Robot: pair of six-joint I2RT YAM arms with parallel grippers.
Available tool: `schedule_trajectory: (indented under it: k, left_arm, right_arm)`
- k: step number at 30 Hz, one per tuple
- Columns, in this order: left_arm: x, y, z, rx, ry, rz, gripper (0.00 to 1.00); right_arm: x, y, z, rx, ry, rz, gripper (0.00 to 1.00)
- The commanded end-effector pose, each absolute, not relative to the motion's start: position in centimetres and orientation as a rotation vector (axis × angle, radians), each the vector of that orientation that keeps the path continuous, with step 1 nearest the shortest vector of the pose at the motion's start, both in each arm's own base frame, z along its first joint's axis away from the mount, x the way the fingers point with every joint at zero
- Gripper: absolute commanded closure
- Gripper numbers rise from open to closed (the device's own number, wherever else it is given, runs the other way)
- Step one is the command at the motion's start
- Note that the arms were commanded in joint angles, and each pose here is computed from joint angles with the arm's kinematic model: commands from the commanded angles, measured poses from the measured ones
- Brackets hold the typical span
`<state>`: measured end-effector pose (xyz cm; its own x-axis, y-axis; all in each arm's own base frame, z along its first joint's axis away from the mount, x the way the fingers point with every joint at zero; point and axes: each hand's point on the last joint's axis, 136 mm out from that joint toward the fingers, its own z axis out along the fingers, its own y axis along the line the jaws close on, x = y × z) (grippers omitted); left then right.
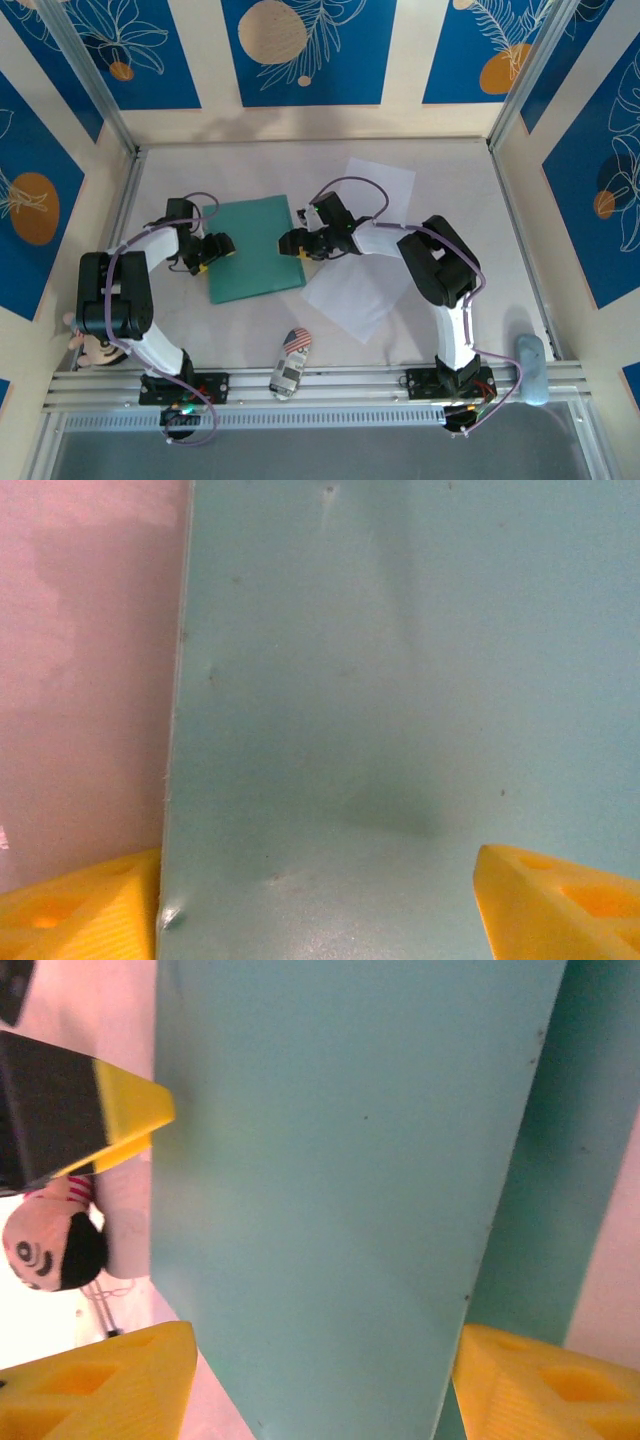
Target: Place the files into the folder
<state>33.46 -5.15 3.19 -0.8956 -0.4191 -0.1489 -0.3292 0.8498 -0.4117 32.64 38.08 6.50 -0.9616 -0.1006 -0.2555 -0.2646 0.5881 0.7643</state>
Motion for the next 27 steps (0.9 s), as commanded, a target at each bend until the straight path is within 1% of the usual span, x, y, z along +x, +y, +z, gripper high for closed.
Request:
schedule_trajectory:
  k: [1,8,13,23,27]
  left_arm:
    - [34.1,-8.1,3.5,-0.534,2.759,-0.809,0.23]
    - [34.9,-9.4,4.1,-0.497,2.726,-0.889,0.24]
    - [35.2,-10.5,4.3,-0.466,2.708,-0.937,0.24]
    - [36.2,-14.2,4.9,-0.343,2.702,-1.014,0.24]
    - [36.6,-15.3,5.0,-0.332,2.692,-1.04,0.24]
  right_arm:
    - [32.0,39.5,11.1,-0.35,2.519,1.49,0.32]
    - [31.9,39.5,12.5,-0.306,2.507,1.525,0.32]
    - [31.8,38.6,12.7,-0.287,2.529,1.462,0.33]
    - [31.2,35.8,12.7,-0.224,2.548,1.331,0.41]
    - [30.9,35.0,13.0,-0.212,2.548,1.291,0.42]
